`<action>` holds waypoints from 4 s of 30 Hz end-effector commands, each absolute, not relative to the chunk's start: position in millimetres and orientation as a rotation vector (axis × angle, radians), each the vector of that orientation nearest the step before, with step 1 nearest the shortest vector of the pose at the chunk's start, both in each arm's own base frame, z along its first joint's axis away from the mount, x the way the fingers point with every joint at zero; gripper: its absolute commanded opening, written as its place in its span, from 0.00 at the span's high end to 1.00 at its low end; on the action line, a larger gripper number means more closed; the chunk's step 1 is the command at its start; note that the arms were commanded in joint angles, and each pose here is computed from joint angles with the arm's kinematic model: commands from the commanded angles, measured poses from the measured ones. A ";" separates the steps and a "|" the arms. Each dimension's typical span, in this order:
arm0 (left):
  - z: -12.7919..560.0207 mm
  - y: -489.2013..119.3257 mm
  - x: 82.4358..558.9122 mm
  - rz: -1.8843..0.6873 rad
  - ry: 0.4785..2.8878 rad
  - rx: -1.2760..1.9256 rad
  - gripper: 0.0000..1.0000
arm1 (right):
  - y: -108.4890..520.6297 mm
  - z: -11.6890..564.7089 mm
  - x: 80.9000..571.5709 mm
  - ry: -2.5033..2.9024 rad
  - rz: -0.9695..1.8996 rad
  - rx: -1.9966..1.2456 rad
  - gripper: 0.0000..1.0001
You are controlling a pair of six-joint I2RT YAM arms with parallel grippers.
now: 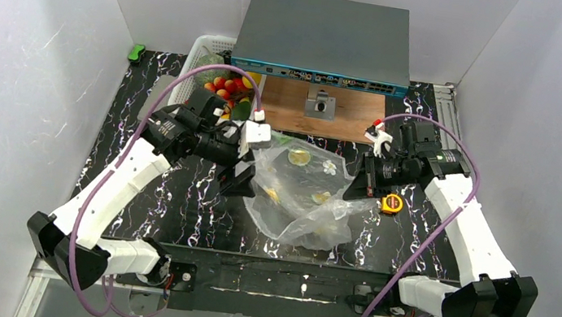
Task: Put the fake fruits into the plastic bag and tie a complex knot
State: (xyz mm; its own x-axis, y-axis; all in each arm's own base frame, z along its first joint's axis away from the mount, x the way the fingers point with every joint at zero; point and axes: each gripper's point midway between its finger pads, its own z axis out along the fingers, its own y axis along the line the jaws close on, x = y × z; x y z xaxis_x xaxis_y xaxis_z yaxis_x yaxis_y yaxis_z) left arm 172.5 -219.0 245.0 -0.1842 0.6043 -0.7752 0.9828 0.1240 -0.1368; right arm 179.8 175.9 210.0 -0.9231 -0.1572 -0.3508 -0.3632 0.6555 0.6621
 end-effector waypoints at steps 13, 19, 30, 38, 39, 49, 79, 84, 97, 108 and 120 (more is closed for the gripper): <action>368.1 -271.2 112.1 -1.679 1.710 1.238 0.06 | 170.2 207.2 203.4 2.520 0.925 -0.734 0.99; 353.2 -272.8 119.0 -1.820 1.949 0.823 0.02 | 172.4 210.4 206.5 2.522 0.938 -0.744 0.99; 298.6 -157.0 226.6 -0.403 1.912 0.946 0.02 | 172.3 220.6 177.3 2.525 1.036 -0.764 0.99; 278.7 -206.8 142.9 -0.844 1.845 1.453 0.02 | 197.5 257.9 169.3 2.451 1.323 -0.732 0.99; 271.7 -210.8 137.6 -0.867 1.866 1.487 0.02 | 199.1 262.1 169.8 2.442 1.340 -0.735 0.99; 267.1 -234.6 116.4 -0.823 1.709 1.807 0.02 | 199.8 262.7 162.4 2.448 1.393 -0.766 0.99; 255.9 -248.8 184.0 -0.626 1.868 1.436 0.02 | 192.4 253.1 157.2 2.492 1.356 -0.910 0.99; 237.8 -262.1 161.2 -0.746 1.951 1.301 0.02 | 195.9 255.9 157.9 2.486 1.384 -0.872 0.99; 177.8 -249.6 160.2 -0.436 2.121 1.104 0.02 | 196.8 251.0 159.7 2.503 1.369 -0.805 0.99; 186.1 -292.0 163.6 -1.125 2.613 0.514 1.00 | 151.9 240.0 215.5 2.338 0.827 -0.575 0.02; 212.8 -311.0 152.1 -1.533 2.527 0.537 1.00 | 152.5 258.8 265.0 1.905 0.681 -0.525 0.02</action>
State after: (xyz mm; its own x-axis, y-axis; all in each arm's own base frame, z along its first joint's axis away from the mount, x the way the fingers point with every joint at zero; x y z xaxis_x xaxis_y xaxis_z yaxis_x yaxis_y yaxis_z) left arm 165.5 -309.4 202.7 -0.9319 0.1881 -0.3102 0.3628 0.4909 -0.7921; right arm 228.3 137.1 227.2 -0.5419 -0.1248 -0.8311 -0.5756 0.7757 0.2588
